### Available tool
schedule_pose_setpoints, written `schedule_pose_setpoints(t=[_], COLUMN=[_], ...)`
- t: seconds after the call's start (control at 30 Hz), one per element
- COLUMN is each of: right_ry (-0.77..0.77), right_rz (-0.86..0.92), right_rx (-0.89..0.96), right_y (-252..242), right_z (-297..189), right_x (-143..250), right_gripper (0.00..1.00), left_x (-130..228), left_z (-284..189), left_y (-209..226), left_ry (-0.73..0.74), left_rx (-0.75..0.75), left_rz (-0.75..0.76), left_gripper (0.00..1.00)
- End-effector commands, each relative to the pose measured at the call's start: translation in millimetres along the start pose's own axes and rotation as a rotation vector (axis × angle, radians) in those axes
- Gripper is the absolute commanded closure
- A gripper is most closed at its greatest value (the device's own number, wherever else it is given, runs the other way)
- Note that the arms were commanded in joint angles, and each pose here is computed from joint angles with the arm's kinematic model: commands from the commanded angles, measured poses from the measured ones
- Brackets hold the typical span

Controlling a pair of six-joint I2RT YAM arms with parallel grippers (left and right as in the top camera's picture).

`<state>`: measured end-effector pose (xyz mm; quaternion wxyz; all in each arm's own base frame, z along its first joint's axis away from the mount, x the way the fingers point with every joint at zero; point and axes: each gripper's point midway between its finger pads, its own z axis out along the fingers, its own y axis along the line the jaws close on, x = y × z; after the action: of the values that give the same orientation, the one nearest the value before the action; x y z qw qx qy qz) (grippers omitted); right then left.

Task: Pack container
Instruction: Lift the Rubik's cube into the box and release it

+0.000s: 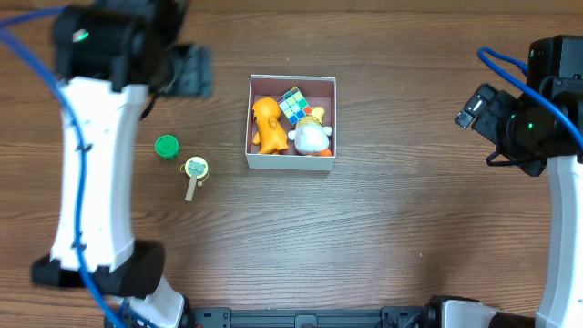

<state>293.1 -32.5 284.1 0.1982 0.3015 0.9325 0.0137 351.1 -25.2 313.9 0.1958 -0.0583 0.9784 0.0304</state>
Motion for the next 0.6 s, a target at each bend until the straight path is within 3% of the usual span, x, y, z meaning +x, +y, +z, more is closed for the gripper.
schedule_pose_setpoints(t=[0.0,0.17,0.23,0.57], right_ry=[-0.006,0.012,0.016,0.017], right_rz=[-0.004,-0.006,-0.006,-0.006], right_rx=[0.019,0.029,0.031,0.032], right_y=[-3.4,-5.9,-6.5,-6.7], right_z=[1.1,1.0,1.0,1.0], right_x=[-1.8,2.5,3.5,3.9], right_gripper=[0.00,0.00,0.00,0.00], left_x=[48.0,80.2,81.9,89.3], left_z=[73.4,170.9,199.1,289.1], left_y=[43.3,54.9,64.0,59.8], left_ry=[0.265,0.364,0.355,0.416], left_rx=[-0.138,-0.042,-0.045,-0.022], left_rz=[-0.073,-0.124,-0.173,-0.203], left_gripper=[0.08,0.02,0.07,0.14])
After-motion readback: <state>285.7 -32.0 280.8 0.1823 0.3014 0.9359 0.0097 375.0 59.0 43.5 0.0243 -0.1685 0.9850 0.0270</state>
